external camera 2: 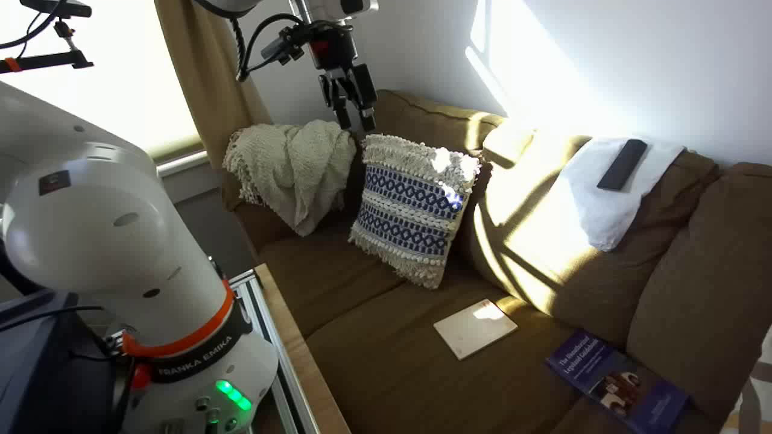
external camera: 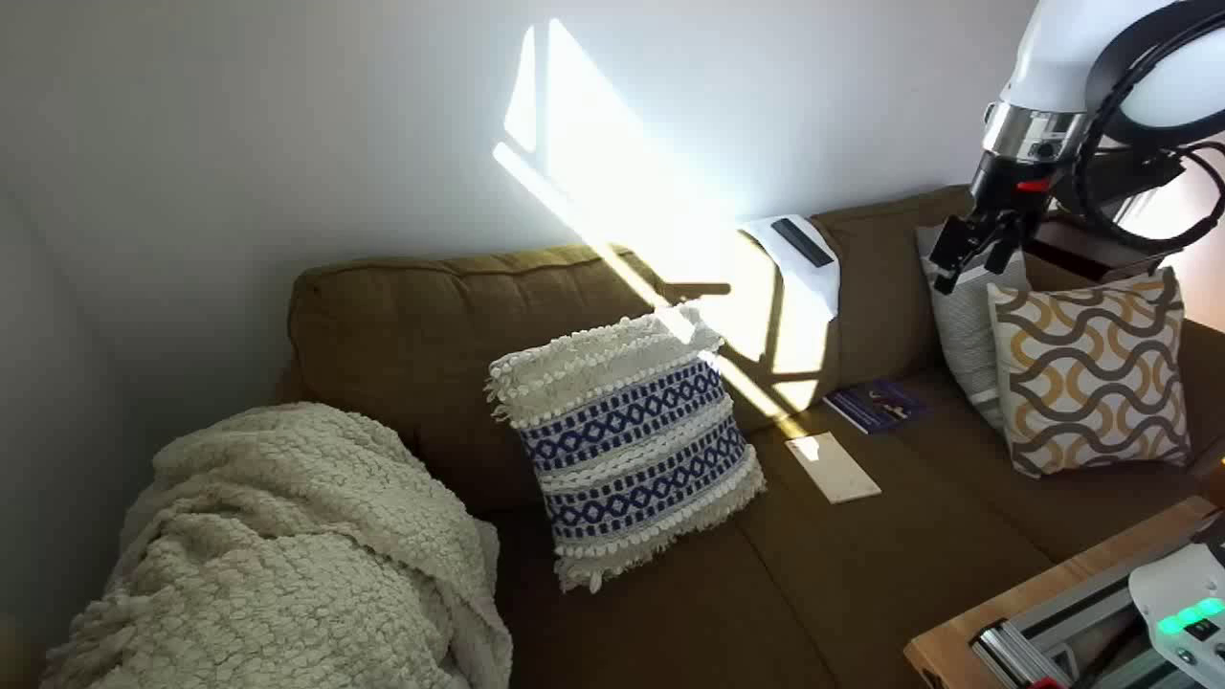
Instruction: Flip the black remote and place it the right way up on the white pillow case
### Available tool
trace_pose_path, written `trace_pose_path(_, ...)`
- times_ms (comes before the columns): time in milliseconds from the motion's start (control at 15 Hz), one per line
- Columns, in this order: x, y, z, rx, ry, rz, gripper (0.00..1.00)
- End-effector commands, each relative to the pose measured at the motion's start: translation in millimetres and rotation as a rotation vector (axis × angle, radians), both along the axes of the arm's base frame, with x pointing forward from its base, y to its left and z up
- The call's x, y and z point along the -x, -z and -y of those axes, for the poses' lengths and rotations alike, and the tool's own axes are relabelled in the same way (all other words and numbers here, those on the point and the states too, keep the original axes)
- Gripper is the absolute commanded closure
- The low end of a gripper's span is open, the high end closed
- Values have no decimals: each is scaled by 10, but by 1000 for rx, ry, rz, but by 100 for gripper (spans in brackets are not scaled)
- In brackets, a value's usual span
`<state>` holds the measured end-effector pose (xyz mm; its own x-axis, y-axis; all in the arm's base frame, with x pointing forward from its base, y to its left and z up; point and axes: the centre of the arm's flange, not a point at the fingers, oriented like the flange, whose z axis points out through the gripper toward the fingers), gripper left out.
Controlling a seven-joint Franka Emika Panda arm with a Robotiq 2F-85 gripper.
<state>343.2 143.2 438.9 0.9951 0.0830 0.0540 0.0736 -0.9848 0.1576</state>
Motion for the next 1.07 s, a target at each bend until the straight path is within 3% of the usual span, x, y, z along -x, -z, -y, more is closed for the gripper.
trace_pose_path(0,0,2,1,0,0,0,0)
trace_pose_path(533,-37,102,18,-2,-4,-21,0)
trace_pose_path(867,-221,194,774,-17,116,-32,0)
trace_pose_path(1000,-305,211,1111,-43,107,-6,0)
